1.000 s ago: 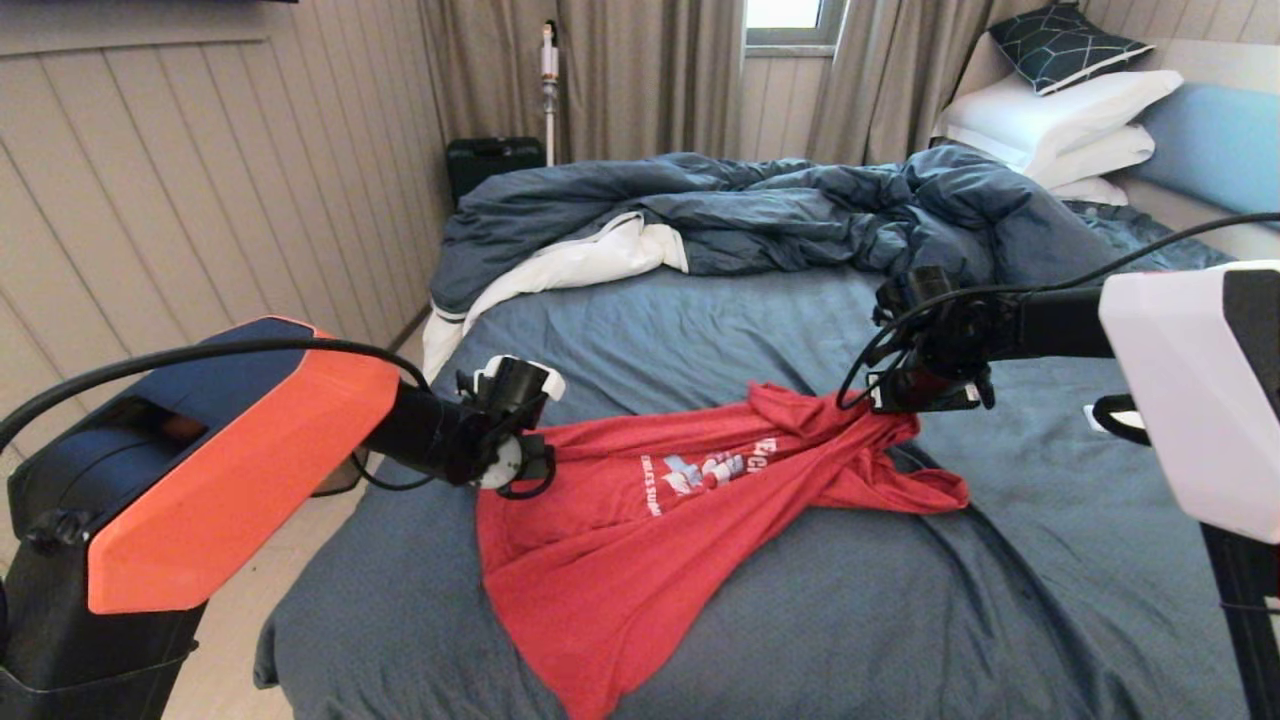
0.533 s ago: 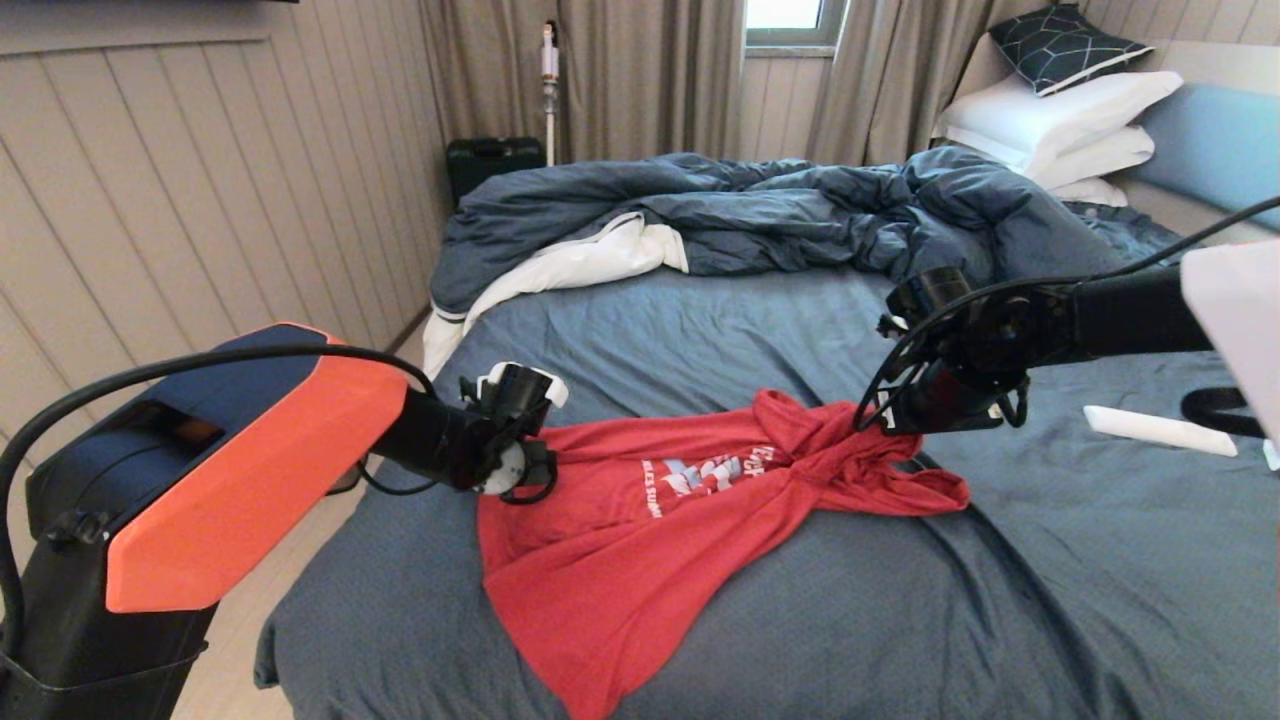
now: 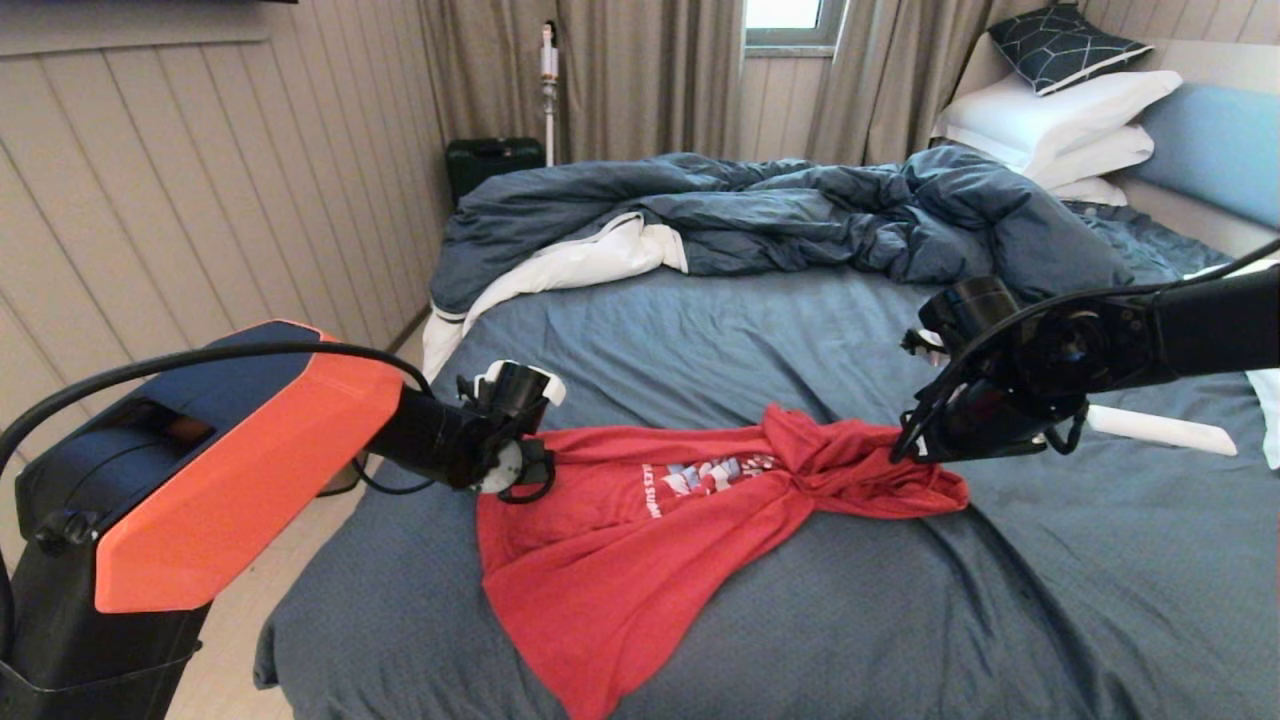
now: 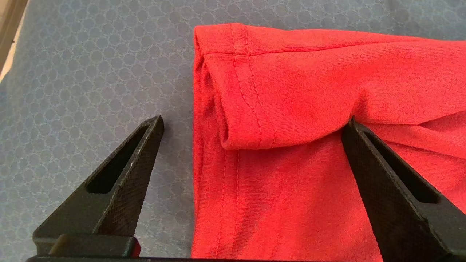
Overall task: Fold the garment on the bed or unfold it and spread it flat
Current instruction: Unford the red T-shirt
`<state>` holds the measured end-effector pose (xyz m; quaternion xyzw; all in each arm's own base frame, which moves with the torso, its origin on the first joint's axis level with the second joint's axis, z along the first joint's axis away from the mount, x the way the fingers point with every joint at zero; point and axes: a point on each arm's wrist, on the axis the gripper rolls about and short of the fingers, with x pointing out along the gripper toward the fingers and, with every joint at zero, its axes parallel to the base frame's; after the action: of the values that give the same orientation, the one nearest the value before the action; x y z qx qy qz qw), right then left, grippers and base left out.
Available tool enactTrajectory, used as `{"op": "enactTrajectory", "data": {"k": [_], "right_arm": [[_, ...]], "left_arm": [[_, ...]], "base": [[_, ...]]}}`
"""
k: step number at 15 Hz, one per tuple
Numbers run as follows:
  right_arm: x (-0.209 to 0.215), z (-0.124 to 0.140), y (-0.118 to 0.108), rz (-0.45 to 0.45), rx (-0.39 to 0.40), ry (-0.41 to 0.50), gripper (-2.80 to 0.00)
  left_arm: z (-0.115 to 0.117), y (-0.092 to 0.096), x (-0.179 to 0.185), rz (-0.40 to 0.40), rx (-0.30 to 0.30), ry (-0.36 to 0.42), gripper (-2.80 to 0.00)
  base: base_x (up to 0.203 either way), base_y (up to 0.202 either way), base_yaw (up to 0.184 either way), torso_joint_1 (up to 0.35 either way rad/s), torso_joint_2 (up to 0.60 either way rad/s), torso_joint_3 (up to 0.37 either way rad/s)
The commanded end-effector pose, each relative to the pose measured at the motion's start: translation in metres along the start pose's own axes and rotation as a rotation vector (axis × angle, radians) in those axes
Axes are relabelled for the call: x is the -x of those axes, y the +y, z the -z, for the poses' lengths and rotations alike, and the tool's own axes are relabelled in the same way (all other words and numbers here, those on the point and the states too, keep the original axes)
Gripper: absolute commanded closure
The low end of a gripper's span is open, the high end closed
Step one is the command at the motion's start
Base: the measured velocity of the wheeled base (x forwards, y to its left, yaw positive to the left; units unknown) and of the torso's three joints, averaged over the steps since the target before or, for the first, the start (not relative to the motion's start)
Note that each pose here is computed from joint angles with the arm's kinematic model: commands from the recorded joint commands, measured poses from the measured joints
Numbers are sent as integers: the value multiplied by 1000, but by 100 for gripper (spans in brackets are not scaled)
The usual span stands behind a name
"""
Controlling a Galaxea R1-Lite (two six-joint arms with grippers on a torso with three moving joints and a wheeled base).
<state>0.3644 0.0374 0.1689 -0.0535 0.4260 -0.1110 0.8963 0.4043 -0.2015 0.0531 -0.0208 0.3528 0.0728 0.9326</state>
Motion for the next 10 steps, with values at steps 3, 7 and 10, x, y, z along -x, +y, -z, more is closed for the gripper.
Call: {"op": "enactTrajectory", "data": {"k": [3, 7, 10], "right_arm": [[18, -6, -5, -6, -23, -53, -280], [18, -17, -4, -10, -32, -87, -280], [-7, -14, 24, -36, 13, -56, -280]], "left_arm": [[-1, 0, 1, -1, 4, -3, -280], [-4, -1, 1, 2, 8, -14, -280], [-2, -1, -2, -1, 5, -8, -280]], "base": [[0, 0, 0, 0, 0, 0], [0, 0, 0, 0, 0, 0], [0, 0, 0, 0, 0, 0]]}}
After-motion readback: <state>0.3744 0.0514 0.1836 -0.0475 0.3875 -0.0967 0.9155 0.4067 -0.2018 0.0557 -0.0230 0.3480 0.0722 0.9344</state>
